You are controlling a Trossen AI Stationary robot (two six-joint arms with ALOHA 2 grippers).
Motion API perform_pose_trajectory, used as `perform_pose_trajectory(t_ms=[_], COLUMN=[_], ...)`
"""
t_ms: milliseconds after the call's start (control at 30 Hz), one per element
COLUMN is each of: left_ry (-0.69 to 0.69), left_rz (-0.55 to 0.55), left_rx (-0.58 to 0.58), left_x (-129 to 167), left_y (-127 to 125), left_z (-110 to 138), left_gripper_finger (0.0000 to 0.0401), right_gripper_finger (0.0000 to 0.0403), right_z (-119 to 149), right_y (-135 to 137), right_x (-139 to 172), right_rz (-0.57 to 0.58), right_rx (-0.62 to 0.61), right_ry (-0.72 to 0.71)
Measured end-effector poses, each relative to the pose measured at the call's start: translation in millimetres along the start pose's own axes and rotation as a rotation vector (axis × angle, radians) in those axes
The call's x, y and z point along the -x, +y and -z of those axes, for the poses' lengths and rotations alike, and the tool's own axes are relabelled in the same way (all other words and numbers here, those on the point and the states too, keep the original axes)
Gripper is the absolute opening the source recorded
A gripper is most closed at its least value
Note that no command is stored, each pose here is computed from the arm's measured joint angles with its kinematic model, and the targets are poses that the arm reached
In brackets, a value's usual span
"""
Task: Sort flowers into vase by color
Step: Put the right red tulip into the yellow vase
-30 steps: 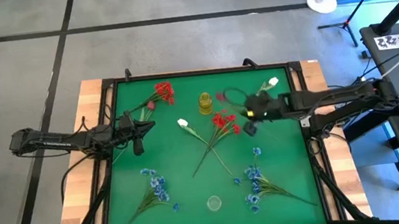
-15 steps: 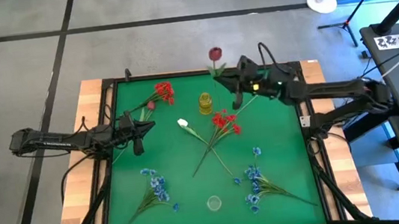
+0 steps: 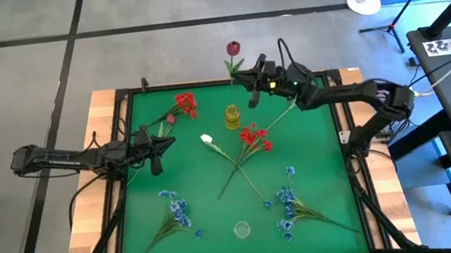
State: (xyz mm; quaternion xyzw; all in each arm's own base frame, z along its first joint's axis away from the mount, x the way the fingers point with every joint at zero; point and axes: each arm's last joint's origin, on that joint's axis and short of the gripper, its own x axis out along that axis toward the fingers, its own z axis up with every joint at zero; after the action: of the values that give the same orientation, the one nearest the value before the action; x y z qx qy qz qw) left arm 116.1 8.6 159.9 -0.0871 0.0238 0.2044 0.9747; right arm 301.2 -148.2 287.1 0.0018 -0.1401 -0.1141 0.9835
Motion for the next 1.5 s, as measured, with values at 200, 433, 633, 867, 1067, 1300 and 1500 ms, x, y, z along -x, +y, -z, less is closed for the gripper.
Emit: perform_pose_trajectory(t_ms=[200, 433, 633, 867, 1067, 1300, 1500], left_ry=[0.0, 0.0, 0.0, 0.0, 0.0, 0.0, 0.0], left_rz=[0.0, 0.0, 0.0, 0.0, 0.0, 0.0, 0.0], left_rx=[0.0, 0.0, 0.0, 0.0, 0.0, 0.0, 0.0], left_x=[0, 0, 0, 0, 0, 0, 0], left_y=[0, 0, 0, 0, 0, 0, 0], left_z=[0, 0, 0, 0, 0, 0, 0], left_gripper_finger=[0.0018, 0.0018, 0.0018, 0.0018, 0.0018, 0.0018, 0.0018], right_gripper_finger=[0.0001, 0.0001, 0.0001, 0.0001, 0.0001, 0.0009, 0.0076], right_z=[4, 3, -8, -9, 5, 21, 26], right_y=[-5, -4, -6, -6, -7, -10, -10], right_x=[1, 1, -3, -6, -6, -7, -6], right_rz=[-0.012, -0.013, -0.035, -0.054, -0.042, -0.019, -0.023], right_rx=[-0.015, -0.006, -0.027, -0.048, -0.084, -0.104, -0.122], right_ry=[0.049, 0.033, -0.005, 0.03, 0.131, 0.211, 0.261])
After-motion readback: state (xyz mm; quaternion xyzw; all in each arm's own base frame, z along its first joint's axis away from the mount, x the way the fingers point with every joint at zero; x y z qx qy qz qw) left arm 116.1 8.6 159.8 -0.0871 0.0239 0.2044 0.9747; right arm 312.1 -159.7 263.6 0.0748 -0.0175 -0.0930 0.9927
